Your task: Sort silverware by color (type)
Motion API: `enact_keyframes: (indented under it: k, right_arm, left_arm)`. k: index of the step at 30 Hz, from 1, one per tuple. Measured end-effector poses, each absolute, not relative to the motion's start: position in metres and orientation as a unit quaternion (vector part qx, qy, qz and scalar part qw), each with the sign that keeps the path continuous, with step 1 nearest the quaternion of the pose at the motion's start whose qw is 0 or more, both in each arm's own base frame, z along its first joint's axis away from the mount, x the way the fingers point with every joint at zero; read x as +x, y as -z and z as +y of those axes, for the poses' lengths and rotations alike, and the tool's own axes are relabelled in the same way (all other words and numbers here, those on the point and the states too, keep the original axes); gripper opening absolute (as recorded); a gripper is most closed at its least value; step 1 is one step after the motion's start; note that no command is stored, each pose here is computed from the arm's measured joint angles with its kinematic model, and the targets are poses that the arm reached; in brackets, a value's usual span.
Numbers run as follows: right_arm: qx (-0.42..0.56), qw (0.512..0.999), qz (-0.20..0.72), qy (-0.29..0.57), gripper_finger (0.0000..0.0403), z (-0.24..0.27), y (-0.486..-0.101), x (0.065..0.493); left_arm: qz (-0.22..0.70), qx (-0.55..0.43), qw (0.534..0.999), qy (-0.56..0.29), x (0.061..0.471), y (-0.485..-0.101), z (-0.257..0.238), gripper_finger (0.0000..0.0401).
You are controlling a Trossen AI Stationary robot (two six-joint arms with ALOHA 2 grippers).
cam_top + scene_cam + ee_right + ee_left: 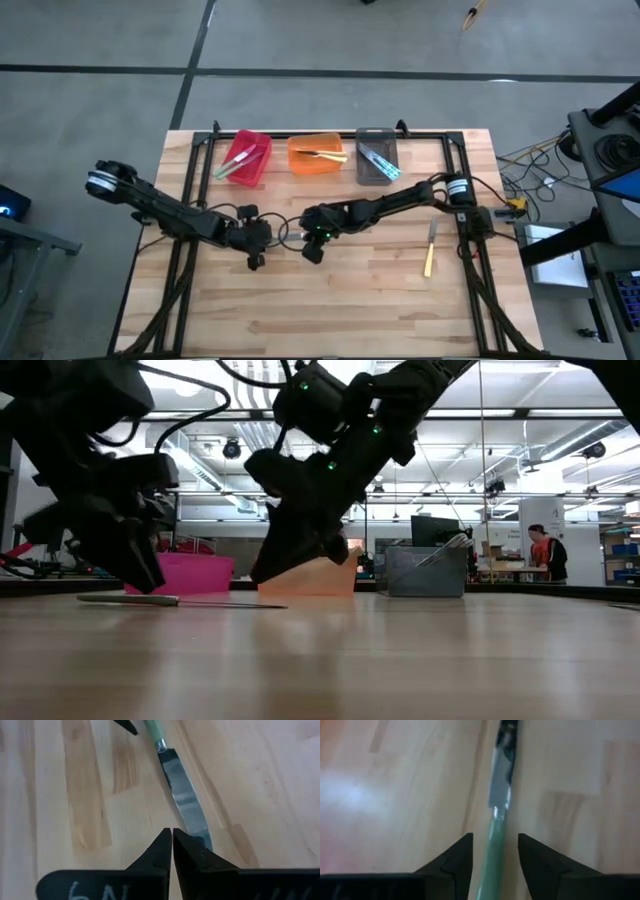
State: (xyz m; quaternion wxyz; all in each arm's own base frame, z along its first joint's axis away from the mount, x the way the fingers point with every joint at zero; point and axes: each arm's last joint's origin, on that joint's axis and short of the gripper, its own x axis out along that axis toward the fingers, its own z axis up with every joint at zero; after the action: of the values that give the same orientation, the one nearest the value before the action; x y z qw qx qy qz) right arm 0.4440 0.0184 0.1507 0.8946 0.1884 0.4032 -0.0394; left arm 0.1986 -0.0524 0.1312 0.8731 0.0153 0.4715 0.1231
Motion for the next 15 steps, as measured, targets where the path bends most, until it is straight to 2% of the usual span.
enact_keyframes:
  k: [6,15]
  right_arm:
    - [0.185,0.887,0.42,0.043,0.0009,0.02,-0.146,0.438]
    - [0.182,0.888,0.421,0.043,0.0009,0.02,-0.143,0.438]
  left_arm:
    - [0.475,0.028,0.869,-0.137,0.204,-0.121,-0.052,0.0158]
    - [0.479,0.027,0.866,-0.142,0.21,-0.111,-0.054,0.0159]
